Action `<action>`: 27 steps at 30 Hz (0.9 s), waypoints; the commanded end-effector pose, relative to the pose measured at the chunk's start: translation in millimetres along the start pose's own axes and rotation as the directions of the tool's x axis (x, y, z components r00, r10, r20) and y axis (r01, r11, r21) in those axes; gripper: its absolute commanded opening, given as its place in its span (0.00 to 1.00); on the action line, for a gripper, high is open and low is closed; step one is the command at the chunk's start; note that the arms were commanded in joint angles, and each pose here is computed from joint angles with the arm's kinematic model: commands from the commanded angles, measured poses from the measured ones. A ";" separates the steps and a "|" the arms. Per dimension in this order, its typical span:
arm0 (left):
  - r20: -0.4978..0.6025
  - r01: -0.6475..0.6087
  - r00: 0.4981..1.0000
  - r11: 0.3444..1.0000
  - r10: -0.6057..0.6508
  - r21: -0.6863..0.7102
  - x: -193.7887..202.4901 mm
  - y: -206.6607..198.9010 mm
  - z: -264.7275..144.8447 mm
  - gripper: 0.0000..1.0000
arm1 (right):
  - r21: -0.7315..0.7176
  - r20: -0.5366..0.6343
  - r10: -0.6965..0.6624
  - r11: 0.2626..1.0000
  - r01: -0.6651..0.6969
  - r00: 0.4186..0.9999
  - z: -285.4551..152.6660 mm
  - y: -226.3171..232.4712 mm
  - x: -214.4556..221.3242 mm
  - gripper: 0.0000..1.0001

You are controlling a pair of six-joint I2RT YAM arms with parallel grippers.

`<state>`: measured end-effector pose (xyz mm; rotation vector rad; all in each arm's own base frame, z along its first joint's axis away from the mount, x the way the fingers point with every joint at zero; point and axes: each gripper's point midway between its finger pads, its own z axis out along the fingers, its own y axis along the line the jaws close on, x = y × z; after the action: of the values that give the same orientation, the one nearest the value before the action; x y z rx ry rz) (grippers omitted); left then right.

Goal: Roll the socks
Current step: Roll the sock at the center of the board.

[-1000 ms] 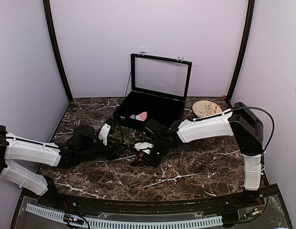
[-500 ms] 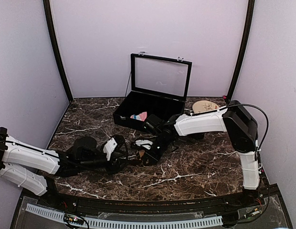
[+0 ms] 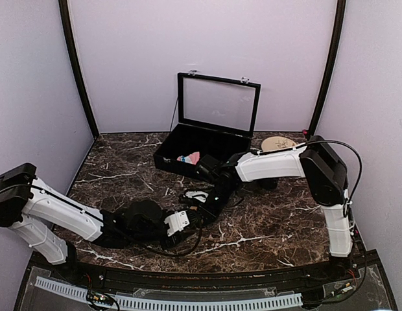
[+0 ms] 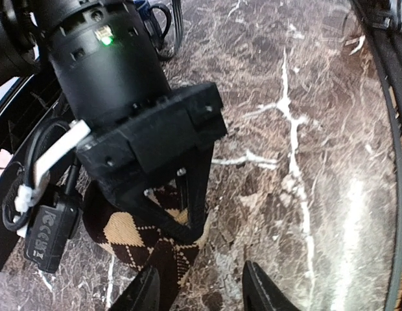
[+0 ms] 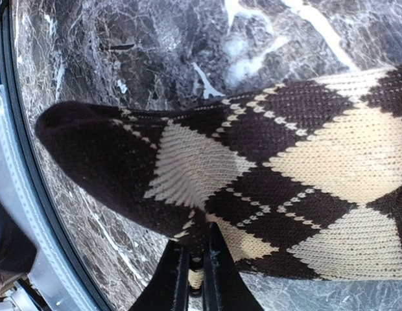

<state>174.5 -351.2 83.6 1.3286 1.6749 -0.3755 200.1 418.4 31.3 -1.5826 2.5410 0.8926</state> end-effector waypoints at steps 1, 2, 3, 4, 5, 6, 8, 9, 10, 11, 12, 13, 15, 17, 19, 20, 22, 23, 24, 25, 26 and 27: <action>-0.043 -0.123 0.992 0.990 0.120 -0.072 3.5 9.4 5.0 0.45 | -0.033 -0.041 0.036 0.999 -0.038 0.998 0.4 -3.5 7.1 0.08; -0.051 -0.132 0.990 0.989 0.129 -0.069 5.8 8.3 6.0 0.45 | -0.037 -0.048 0.038 0.999 -0.040 0.998 0.4 -3.2 8.6 0.08; -0.058 -0.144 0.988 0.987 0.140 -0.066 7.8 7.6 7.6 0.45 | -0.039 -0.051 0.038 0.998 -0.040 0.998 0.2 -2.7 9.4 0.08; -0.064 -0.153 0.987 0.986 0.149 -0.067 9.5 7.5 8.7 0.45 | -0.041 -0.054 0.038 0.998 -0.040 0.998 -0.4 -2.8 10.6 0.08; -0.069 -0.163 0.985 0.984 0.158 -0.072 9.7 8.2 9.8 0.45 | -0.047 -0.056 0.039 0.998 -0.041 0.998 -1.1 -2.0 11.8 0.08; -0.071 -0.169 0.984 0.982 0.164 -0.079 9.6 9.2 10.7 0.45 | -0.052 -0.057 0.037 0.998 -0.040 0.998 -1.9 -0.8 12.5 0.08; -0.073 -0.187 0.981 0.978 0.181 -0.090 9.6 11.1 12.2 0.46 | -0.060 -0.063 0.038 0.997 -0.042 0.997 -3.0 0.7 15.1 0.08; -0.075 -0.196 0.979 0.976 0.189 -0.091 9.6 11.1 13.2 0.46 | -0.064 -0.066 0.039 0.997 -0.043 0.997 -3.2 1.8 16.2 0.08; -0.075 -0.204 0.977 0.975 0.198 -0.091 8.5 11.1 14.8 0.46 | -0.068 -0.068 0.039 0.997 -0.043 0.997 -3.2 2.3 16.9 0.08; -0.077 -0.215 0.975 0.973 0.209 -0.088 7.9 10.8 16.3 0.46 | -0.074 -0.070 0.039 0.996 -0.044 0.997 -3.1 3.2 17.7 0.08; -0.079 -0.225 0.973 0.971 0.218 -0.084 7.6 10.2 17.9 0.46 | -0.077 -0.072 0.040 0.996 -0.046 0.997 -2.8 3.6 18.5 0.08; -0.082 -0.233 0.971 0.969 0.227 -0.081 7.6 9.6 19.6 0.46 | -0.080 -0.074 0.040 0.996 -0.046 0.996 -2.1 3.9 19.2 0.08; -0.077 -0.243 0.968 0.967 0.237 -0.076 5.2 8.7 21.4 0.46 | -0.082 -0.075 0.039 0.996 -0.045 0.996 -1.9 4.3 19.7 0.08; -0.071 -0.254 0.966 0.965 0.249 -0.068 2.7 7.3 22.9 0.46 | -0.085 -0.077 0.037 0.995 -0.044 0.996 -1.8 4.5 20.6 0.08; -0.073 -0.271 0.961 0.961 0.267 -0.057 1.8 5.7 25.9 0.47 | -0.088 -0.078 0.036 0.995 -0.043 0.996 -2.1 5.2 21.3 0.08; -0.084 -0.280 0.958 0.959 0.275 -0.051 3.7 5.1 27.7 0.47 | -0.087 -0.076 0.034 0.995 -0.040 0.997 -2.8 5.9 21.0 0.08; -0.096 -0.292 0.953 0.956 0.288 -0.036 5.9 2.8 30.1 0.47 | -0.086 -0.072 0.031 0.996 -0.038 0.997 -4.5 6.3 20.6 0.08; -0.097 -0.294 0.952 0.955 0.290 -0.030 6.8 2.1 30.4 0.47 | -0.088 -0.073 0.031 0.995 -0.037 0.997 -4.5 6.7 21.1 0.08; -0.099 -0.295 0.952 0.955 0.291 -0.024 7.6 1.2 30.3 0.47 | -0.089 -0.073 0.030 0.995 -0.037 0.997 -4.9 7.0 21.3 0.08; -0.102 -0.294 0.951 0.956 0.291 -0.017 9.0 0.2 30.3 0.46 | -0.088 -0.075 0.031 0.995 -0.038 0.997 -5.0 6.5 21.9 0.08; -0.106 -0.294 0.951 0.956 0.291 -0.012 10.3 -0.5 30.2 0.46 | -0.091 -0.077 0.032 0.995 -0.039 0.997 -4.8 6.8 22.7 0.08; -0.111 -0.293 0.950 0.956 0.291 -0.007 12.4 -1.4 30.2 0.46 | -0.091 -0.078 0.032 0.995 -0.039 0.996 -4.7 6.8 23.2 0.08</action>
<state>192.7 -364.8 61.3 1.5262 1.5415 -0.1053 189.0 406.9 32.9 -1.6235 2.5966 0.9656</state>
